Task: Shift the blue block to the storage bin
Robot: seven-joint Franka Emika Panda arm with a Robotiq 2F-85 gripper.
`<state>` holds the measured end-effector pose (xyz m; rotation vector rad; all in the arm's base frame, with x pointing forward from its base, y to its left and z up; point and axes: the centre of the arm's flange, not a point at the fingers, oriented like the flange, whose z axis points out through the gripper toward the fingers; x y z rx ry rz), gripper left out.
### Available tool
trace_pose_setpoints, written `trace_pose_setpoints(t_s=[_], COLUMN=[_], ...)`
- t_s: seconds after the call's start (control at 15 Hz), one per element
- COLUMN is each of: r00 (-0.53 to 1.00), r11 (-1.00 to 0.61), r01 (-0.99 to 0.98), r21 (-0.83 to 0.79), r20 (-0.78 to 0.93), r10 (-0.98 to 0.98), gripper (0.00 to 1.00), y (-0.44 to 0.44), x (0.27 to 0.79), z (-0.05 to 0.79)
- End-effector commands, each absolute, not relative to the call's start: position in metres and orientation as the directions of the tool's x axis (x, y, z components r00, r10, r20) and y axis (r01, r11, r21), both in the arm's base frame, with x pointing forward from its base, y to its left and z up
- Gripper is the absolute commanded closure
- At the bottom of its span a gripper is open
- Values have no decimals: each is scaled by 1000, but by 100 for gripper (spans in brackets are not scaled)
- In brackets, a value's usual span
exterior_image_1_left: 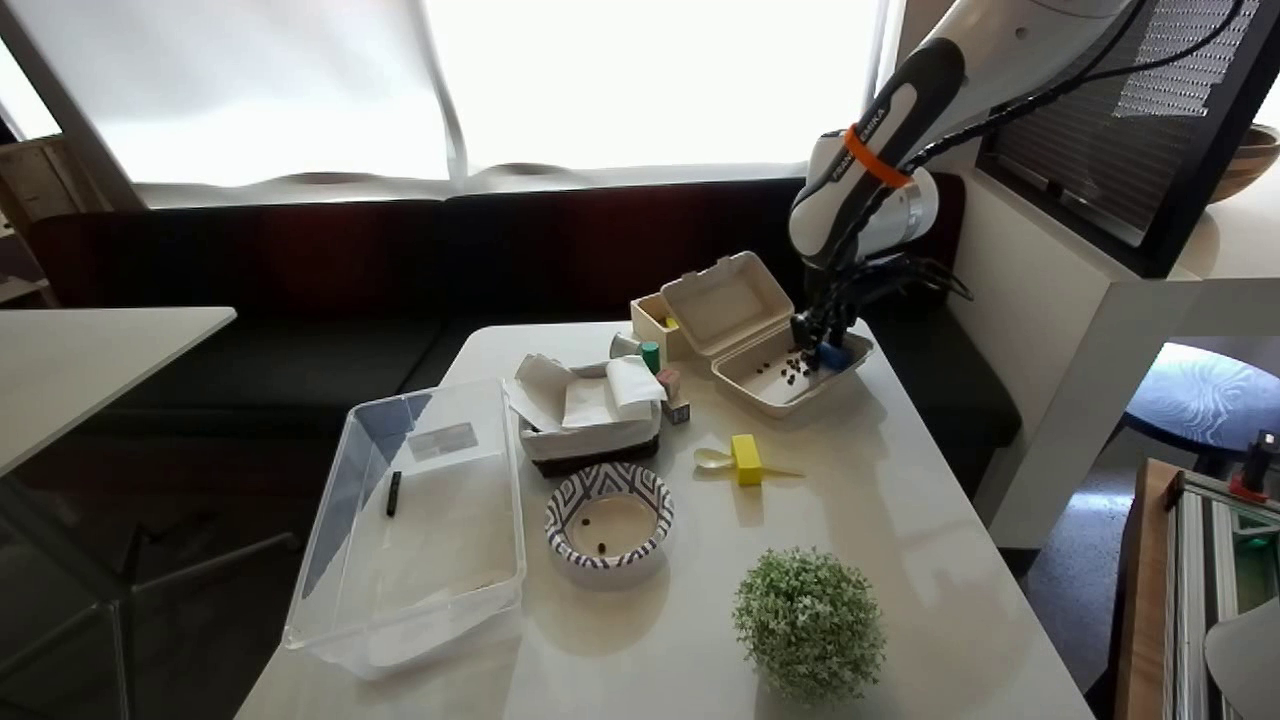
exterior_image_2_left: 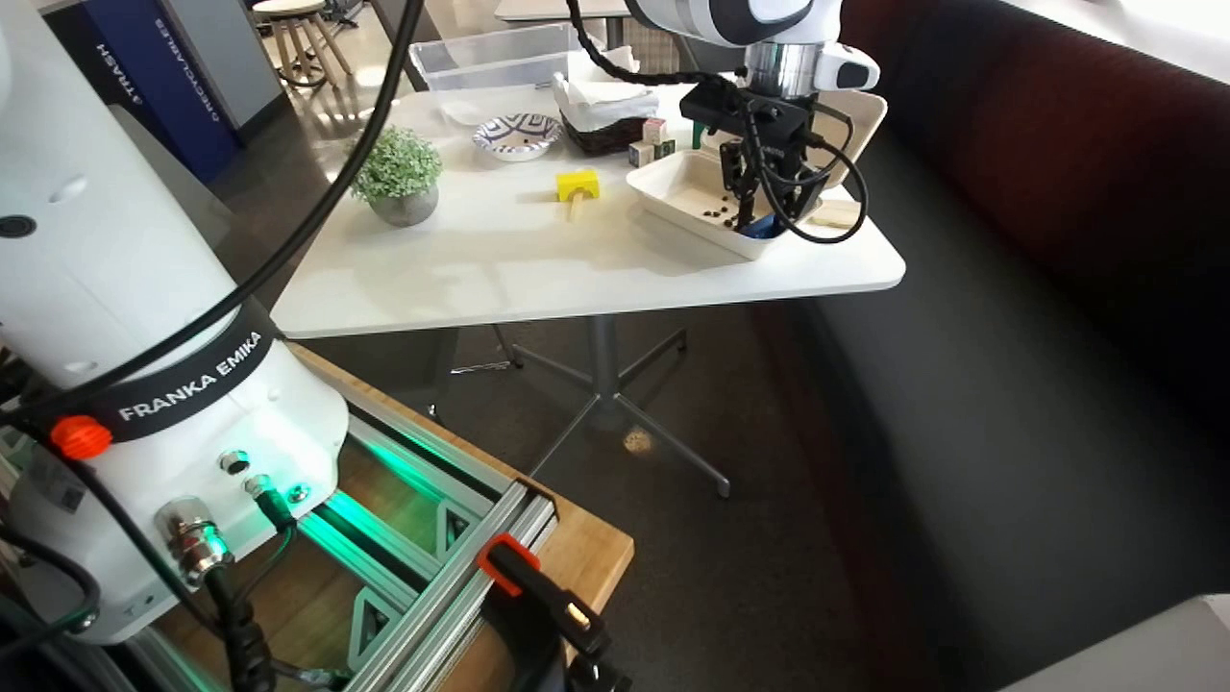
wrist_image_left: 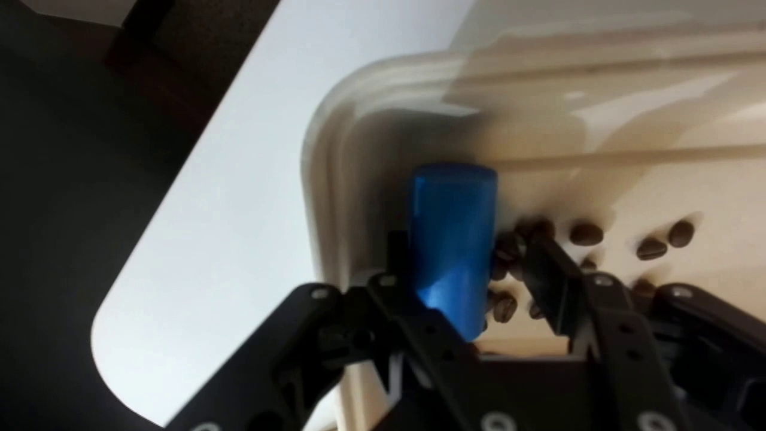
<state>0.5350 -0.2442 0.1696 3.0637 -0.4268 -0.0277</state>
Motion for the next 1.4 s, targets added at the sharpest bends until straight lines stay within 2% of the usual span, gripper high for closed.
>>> trace_pose_setpoints(t_s=[0.0, 0.13, 0.2, 0.27, 0.4, 0.53, 0.67, 1.33], r00=[959, 959, 959, 958, 958, 958, 958, 980], r11=[-958, -958, -958, -958, -957, -957, -957, -982], r01=[-283, -282, -284, -285, -287, -287, -288, -188], r21=[42, 41, 41, 41, 40, 40, 39, -22], r20=[-6, 2, 5, 7, 11, 14, 10, 59], r10=[-283, -283, -284, -285, -287, -287, -288, -189], gripper=[71, 83, 82, 76, 76, 80, 92, 92], y=[-245, -245, -245, -246, -247, -247, -245, -195], x=[540, 541, 541, 541, 541, 541, 539, 512], z=[159, 164, 167, 169, 171, 174, 179, 274])
